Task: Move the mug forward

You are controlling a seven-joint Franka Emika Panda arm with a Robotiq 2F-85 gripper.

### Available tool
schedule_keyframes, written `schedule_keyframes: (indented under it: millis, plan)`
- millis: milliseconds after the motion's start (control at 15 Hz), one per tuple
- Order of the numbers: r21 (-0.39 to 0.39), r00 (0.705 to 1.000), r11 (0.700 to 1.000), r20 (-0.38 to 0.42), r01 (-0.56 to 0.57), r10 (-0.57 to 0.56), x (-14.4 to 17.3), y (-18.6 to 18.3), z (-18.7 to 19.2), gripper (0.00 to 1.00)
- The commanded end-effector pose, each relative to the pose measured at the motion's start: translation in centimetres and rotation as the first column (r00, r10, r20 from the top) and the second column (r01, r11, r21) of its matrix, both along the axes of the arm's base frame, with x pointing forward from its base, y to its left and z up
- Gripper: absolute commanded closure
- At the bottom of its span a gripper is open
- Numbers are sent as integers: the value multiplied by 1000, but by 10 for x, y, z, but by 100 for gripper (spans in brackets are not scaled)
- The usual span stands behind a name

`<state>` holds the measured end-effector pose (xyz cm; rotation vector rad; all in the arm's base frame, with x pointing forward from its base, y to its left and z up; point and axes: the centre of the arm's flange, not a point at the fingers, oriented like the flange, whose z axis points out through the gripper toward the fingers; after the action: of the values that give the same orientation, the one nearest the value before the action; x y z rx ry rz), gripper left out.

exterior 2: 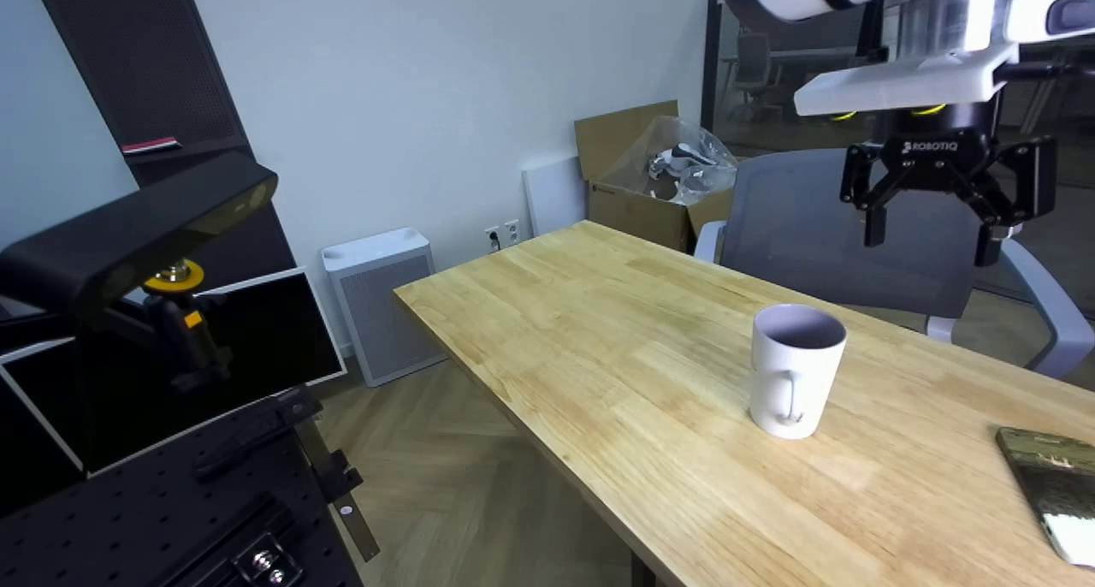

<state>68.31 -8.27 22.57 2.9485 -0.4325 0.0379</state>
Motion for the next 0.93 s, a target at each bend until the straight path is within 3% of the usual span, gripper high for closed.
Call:
schedule_keyframes:
  millis: [0, 267, 600, 867]
  plan:
    - [-37, 995, 995, -22, 94, -95, 27, -9, 19, 0]
    - [-10, 994, 995, -47, 95, -96, 16, -6, 39, 0]
    - [59, 999, 997, -28, -42, 44, -12, 23, 62, 0]
    - [101, 987, 982, 5, -159, 160, -37, 52, 79, 0]
